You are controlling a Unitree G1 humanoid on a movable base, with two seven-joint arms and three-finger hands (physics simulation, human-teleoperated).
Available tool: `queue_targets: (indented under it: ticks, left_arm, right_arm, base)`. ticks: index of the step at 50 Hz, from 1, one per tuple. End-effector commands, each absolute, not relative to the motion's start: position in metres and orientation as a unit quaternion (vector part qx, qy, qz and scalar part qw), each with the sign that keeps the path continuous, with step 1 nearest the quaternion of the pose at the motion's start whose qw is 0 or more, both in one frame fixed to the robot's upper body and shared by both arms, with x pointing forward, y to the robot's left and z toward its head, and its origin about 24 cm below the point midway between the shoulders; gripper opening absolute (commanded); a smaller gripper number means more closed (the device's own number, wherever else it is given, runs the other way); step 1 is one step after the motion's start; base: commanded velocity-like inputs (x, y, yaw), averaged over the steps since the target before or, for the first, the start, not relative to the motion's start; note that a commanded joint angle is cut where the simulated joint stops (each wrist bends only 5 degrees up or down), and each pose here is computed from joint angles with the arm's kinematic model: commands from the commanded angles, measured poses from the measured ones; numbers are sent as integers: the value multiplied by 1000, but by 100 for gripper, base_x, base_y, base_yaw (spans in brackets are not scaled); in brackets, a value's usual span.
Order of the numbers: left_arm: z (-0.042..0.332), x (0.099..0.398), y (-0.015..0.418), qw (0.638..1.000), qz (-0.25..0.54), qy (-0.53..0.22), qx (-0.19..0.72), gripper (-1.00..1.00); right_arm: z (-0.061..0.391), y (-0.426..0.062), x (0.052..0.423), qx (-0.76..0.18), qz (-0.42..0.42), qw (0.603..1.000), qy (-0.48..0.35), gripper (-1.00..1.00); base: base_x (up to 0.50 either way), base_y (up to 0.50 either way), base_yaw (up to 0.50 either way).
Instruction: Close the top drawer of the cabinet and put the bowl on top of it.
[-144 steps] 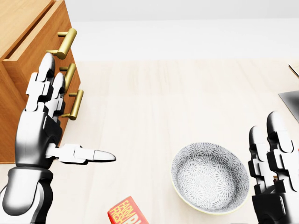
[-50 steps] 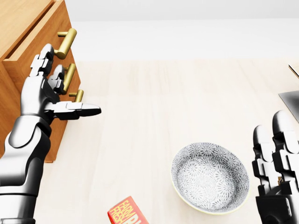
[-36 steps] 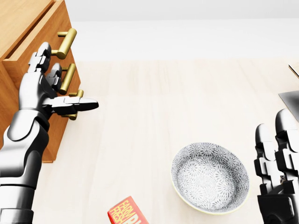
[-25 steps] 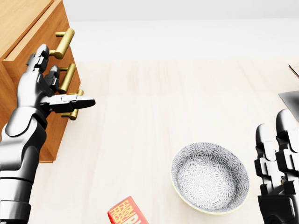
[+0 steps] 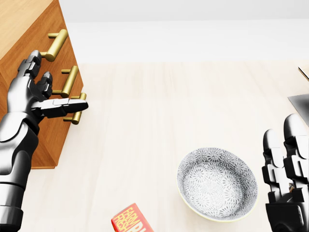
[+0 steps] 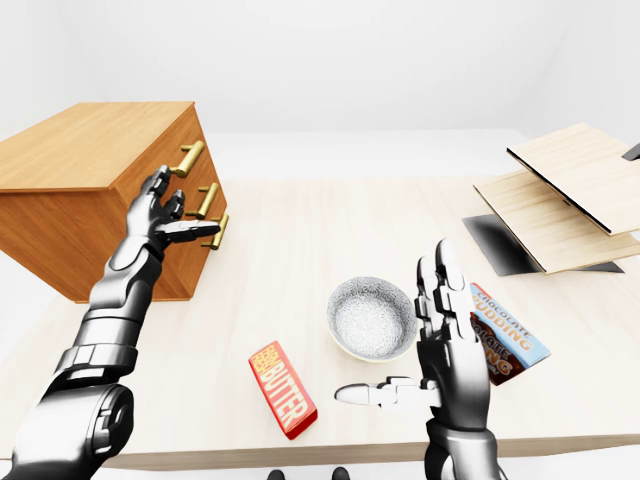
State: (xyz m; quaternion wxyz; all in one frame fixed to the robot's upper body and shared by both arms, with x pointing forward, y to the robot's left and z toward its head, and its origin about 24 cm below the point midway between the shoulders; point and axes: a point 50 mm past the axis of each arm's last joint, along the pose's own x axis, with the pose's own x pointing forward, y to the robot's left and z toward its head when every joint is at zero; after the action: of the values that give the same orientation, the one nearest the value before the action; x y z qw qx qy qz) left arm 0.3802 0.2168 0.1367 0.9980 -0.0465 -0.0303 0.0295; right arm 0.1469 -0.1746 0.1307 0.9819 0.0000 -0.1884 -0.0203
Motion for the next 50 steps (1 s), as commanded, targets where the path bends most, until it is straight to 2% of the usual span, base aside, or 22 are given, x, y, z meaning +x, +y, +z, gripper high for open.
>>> queue_targets:
  ticks: [1, 22, 32, 38, 50]
  left_arm:
    - [140, 379, 225, 997, 43, -37, -58, 100]
    - [148, 371, 224, 995, 41, -69, -64, 100]
    - [148, 354, 216, 993, 27, -100, -54, 100]
    - [162, 336, 207, 987, 15, -151, -47, 100]
    - [161, 322, 189, 985, -6, -169, -25, 100]
  right_arm:
    - [130, -174, 147, 0, -20, 982, -186, 100]
    - [129, -174, 147, 0, -20, 983, -185, 100]
    - [129, -174, 147, 0, -20, 983, -183, 100]
    - [129, -173, 147, 0, -19, 983, -183, 100]
    - [129, -174, 146, 2, -19, 983, -184, 100]
  base:
    - [0, 0, 0]
    - [0, 0, 0]
    - [0, 0, 0]
    - [0, 0, 0]
    - [0, 0, 0]
